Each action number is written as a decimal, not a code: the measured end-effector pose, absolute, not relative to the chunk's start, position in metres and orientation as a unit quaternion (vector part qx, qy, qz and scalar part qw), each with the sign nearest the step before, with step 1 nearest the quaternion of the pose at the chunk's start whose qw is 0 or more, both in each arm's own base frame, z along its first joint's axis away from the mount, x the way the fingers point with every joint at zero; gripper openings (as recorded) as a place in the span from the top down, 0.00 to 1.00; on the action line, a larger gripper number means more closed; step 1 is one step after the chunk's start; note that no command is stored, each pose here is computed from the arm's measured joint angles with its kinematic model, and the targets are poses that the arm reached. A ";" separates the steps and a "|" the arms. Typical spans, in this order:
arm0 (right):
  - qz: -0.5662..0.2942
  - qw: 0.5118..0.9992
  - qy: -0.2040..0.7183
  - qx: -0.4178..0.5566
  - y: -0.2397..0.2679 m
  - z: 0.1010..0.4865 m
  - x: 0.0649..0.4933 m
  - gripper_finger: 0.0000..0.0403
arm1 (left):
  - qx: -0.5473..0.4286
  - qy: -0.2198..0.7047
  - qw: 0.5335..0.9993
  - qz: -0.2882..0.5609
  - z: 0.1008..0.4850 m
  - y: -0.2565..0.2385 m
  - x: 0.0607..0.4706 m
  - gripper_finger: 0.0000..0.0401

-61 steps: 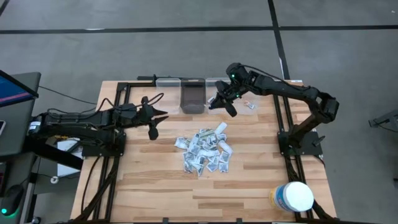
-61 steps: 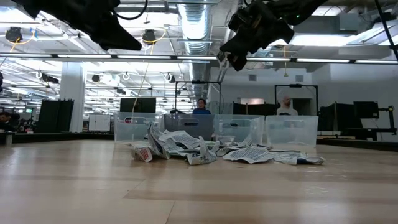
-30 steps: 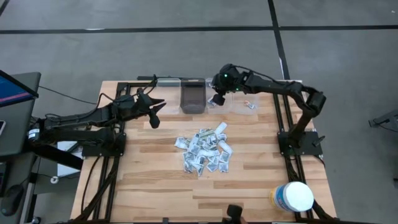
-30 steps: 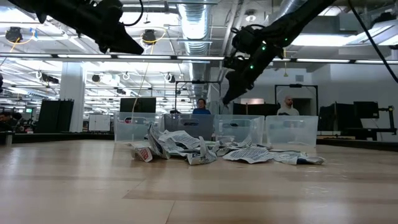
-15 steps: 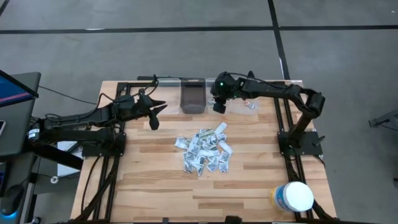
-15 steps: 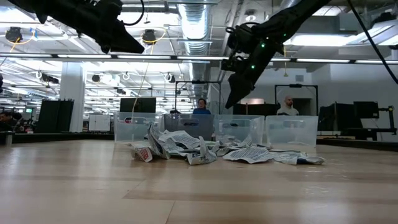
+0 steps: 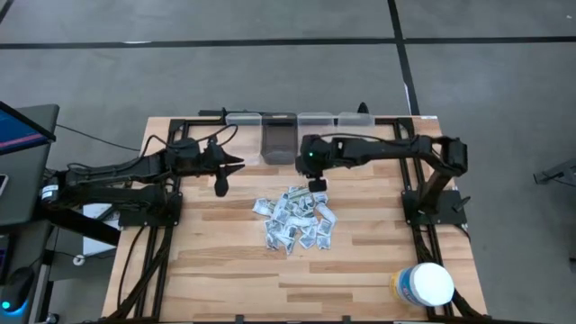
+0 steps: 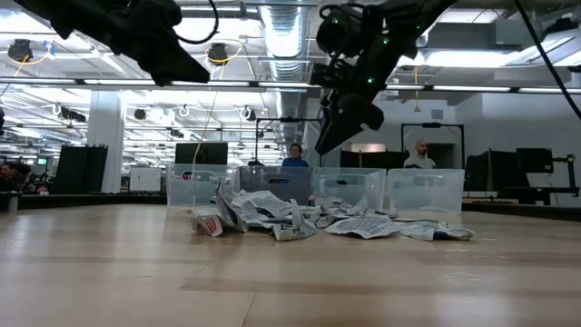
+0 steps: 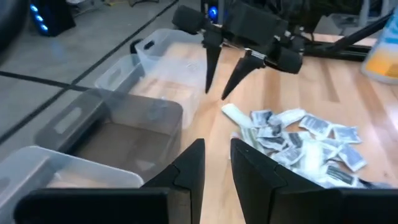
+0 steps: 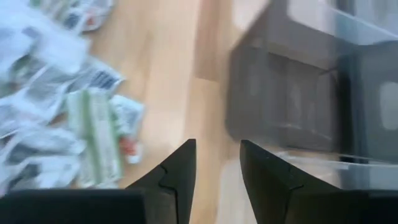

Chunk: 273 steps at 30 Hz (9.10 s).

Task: Pick & Place First Aid Supplies
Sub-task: Put the alcohol pad into the black bin, then put the bandage into the left transparent bin

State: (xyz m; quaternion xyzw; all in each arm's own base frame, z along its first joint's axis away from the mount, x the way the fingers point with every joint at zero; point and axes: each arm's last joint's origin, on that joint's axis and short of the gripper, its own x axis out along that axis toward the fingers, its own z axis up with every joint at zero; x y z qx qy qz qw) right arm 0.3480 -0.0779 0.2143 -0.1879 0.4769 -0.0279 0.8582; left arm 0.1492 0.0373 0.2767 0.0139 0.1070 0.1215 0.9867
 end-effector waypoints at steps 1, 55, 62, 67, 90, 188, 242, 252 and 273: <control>-0.017 0.852 0.487 -0.192 -0.074 0.213 0.347 0.71 | 0.011 0.111 0.987 0.118 0.276 0.037 0.150 0.80; 0.193 0.767 0.575 -0.208 -0.027 0.150 0.305 0.86 | 0.012 0.124 0.986 0.114 0.273 0.037 0.149 0.80; 0.203 0.768 0.573 -0.200 -0.026 0.150 0.305 0.99 | 0.012 0.126 0.985 0.114 0.273 0.036 0.149 0.80; 0.202 0.767 0.574 -0.200 -0.026 0.150 0.305 1.00 | 0.012 0.126 0.985 0.114 0.273 0.036 0.149 0.80; 0.190 0.782 0.508 -0.306 -0.040 0.235 0.346 1.00 | 0.011 0.124 0.987 0.101 0.273 0.036 0.149 0.80; 0.141 0.771 0.620 -0.035 -0.021 0.126 0.327 0.70 | -0.014 0.127 0.990 0.064 0.271 0.034 0.153 0.80; -0.161 0.937 0.264 -0.160 -0.089 0.314 0.346 1.00 | 0.005 0.029 0.994 0.108 0.281 0.045 0.186 0.80; -0.210 0.947 0.142 -0.199 -0.093 0.342 0.354 1.00 | -0.004 -0.031 0.996 0.085 0.280 0.051 0.209 0.80; -0.190 0.942 0.151 -0.232 -0.081 0.336 0.363 1.00 | -0.104 -0.138 0.978 0.117 0.278 0.069 0.231 0.53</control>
